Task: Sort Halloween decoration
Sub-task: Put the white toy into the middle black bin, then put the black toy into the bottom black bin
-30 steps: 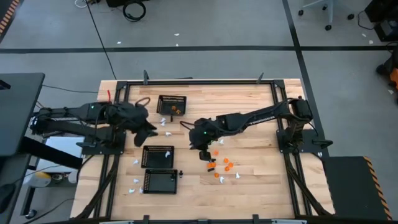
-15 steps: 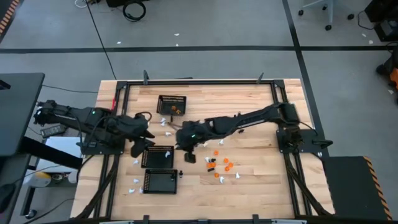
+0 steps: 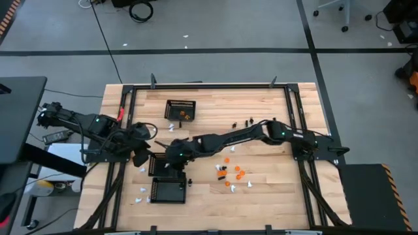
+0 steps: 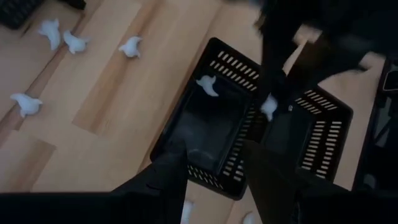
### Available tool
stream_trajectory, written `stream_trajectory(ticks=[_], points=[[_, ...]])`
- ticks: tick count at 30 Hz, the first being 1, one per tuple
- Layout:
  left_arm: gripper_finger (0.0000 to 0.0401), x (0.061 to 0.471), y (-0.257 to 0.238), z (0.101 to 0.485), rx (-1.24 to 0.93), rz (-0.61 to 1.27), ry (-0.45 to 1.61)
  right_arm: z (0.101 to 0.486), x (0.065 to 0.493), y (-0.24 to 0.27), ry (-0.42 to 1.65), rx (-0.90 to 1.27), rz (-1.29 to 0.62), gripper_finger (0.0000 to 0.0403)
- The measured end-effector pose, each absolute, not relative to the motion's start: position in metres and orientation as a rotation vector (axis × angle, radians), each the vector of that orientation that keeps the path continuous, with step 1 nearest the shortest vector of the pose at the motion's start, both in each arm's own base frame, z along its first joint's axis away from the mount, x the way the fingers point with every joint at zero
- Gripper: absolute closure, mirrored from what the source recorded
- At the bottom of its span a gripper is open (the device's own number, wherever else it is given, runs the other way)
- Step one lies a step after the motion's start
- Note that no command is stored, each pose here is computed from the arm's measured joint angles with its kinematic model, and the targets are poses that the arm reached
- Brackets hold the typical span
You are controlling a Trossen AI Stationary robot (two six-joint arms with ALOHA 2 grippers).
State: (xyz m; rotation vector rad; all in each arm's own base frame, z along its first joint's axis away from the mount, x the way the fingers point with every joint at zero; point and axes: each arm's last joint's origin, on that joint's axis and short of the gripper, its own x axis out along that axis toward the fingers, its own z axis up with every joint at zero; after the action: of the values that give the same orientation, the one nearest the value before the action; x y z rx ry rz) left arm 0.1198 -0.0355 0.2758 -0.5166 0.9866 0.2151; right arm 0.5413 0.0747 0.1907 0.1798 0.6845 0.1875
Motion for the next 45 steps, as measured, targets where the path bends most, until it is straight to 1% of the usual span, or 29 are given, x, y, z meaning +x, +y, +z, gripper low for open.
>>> stream_trajectory(ticks=[4,11,16,20,25,29,34,38,41,43,45], points=[[0.0239,0.12,-0.035,0.276,-0.521,0.245,0.971,0.18,0.54,0.074,0.744,0.196,0.193,0.0326],[0.0239,0.121,-0.033,0.276,-0.532,0.308,0.941,0.176,0.538,0.072,0.761,0.073,0.205,0.0324],[0.0239,0.121,-0.033,0.276,-0.542,0.336,0.926,0.172,0.537,0.065,0.799,0.056,0.182,0.0316],[0.0239,0.121,-0.032,0.276,-0.551,0.347,0.921,0.167,0.538,0.056,0.82,0.096,0.22,0.0292],[0.0239,0.121,-0.032,0.276,-0.545,0.344,0.922,0.169,0.538,0.047,0.816,0.116,0.209,0.025],[0.0239,0.121,-0.032,0.276,-0.541,0.342,0.922,0.186,0.531,0.042,0.838,0.119,0.185,0.0231],[0.0239,0.121,-0.032,0.276,-0.513,0.352,0.911,0.219,0.523,0.027,0.796,0.051,0.092,0.0232],[0.0239,0.121,-0.031,0.276,-0.499,0.379,0.893,0.23,0.522,0.005,0.765,0.057,0.027,0.0233],[0.0239,0.121,-0.031,0.276,-0.503,0.383,0.89,0.21,0.524,-0.014,0.813,0.131,-0.009,0.0225],[0.0239,0.121,-0.031,0.276,-0.504,0.384,0.89,0.194,0.52,-0.025,0.879,0.172,-0.009,0.0213],[0.0239,0.121,-0.031,0.276,-0.509,0.386,0.889,0.189,0.516,-0.033,0.895,0.21,-0.039,0.0198]])
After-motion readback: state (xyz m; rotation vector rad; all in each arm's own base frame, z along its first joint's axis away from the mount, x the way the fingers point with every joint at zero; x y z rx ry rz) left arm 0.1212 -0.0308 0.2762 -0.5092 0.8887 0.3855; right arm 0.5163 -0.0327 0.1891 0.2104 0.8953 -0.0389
